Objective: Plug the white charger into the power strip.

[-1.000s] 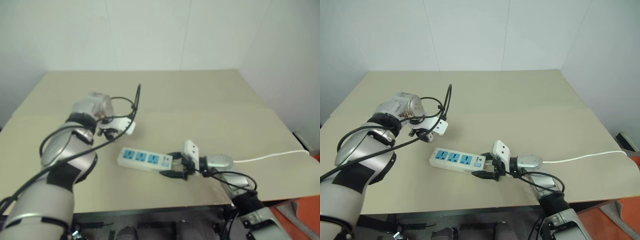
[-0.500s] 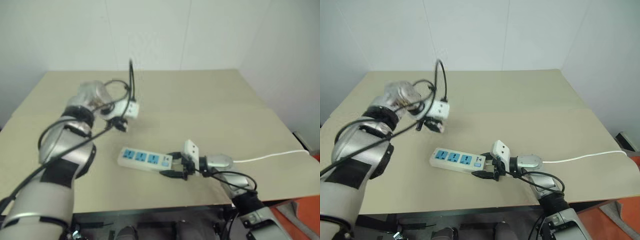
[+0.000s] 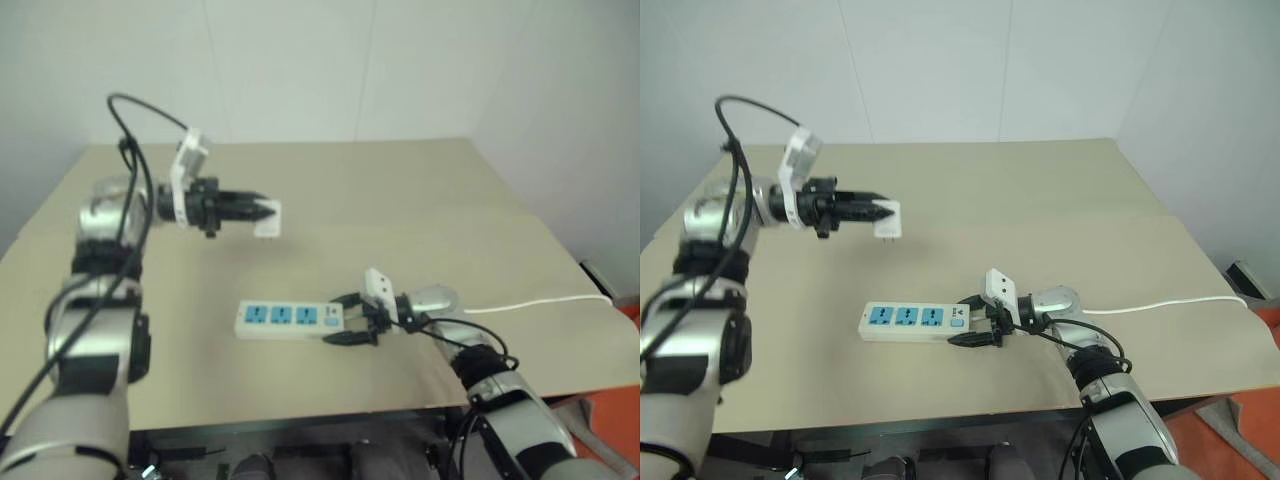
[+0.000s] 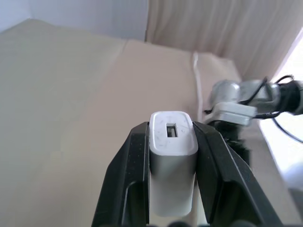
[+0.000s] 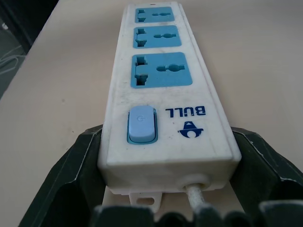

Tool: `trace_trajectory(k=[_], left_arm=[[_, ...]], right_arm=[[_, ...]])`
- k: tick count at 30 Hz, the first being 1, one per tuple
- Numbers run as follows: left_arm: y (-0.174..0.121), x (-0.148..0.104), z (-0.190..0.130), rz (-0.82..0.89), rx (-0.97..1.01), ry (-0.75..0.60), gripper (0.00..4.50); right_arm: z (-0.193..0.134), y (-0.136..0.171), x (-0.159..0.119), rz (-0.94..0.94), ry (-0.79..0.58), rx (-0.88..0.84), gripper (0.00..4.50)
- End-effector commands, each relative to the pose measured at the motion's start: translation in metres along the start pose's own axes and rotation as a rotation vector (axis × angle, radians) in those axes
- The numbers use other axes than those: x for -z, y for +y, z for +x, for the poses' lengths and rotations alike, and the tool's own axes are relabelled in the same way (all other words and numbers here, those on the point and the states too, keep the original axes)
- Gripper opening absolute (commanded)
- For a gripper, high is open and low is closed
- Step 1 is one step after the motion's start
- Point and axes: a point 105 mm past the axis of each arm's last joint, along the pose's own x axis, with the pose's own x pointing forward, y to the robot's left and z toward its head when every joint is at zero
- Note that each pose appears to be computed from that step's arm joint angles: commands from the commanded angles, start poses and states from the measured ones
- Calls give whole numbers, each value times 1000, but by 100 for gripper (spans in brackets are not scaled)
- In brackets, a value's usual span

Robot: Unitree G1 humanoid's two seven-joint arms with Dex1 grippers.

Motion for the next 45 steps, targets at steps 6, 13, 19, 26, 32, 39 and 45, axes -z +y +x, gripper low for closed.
trace_trajectory(k=[6, 13, 19, 26, 32, 39, 45], left_arm=[[-41, 14, 5, -47, 163, -131, 99], [-46, 41, 12, -129, 200, -85, 99], [-52, 78, 29, -154, 245, -25, 99], [-47, 81, 47, -146, 267, -77, 99], [-39, 78, 56, -130, 263, -86, 99], [-37, 82, 59, -150, 268, -52, 99], [-37, 86, 60, -166, 271, -36, 99]], right_arm=[[0, 3, 16, -26, 38, -35, 342], [3, 5, 21, -35, 41, -32, 342], [8, 6, 21, -43, 42, -29, 342], [9, 8, 21, -36, 31, -27, 342], [10, 9, 20, -39, 28, -20, 342], [13, 11, 21, -40, 26, -16, 342], [14, 11, 20, -40, 22, -10, 342]])
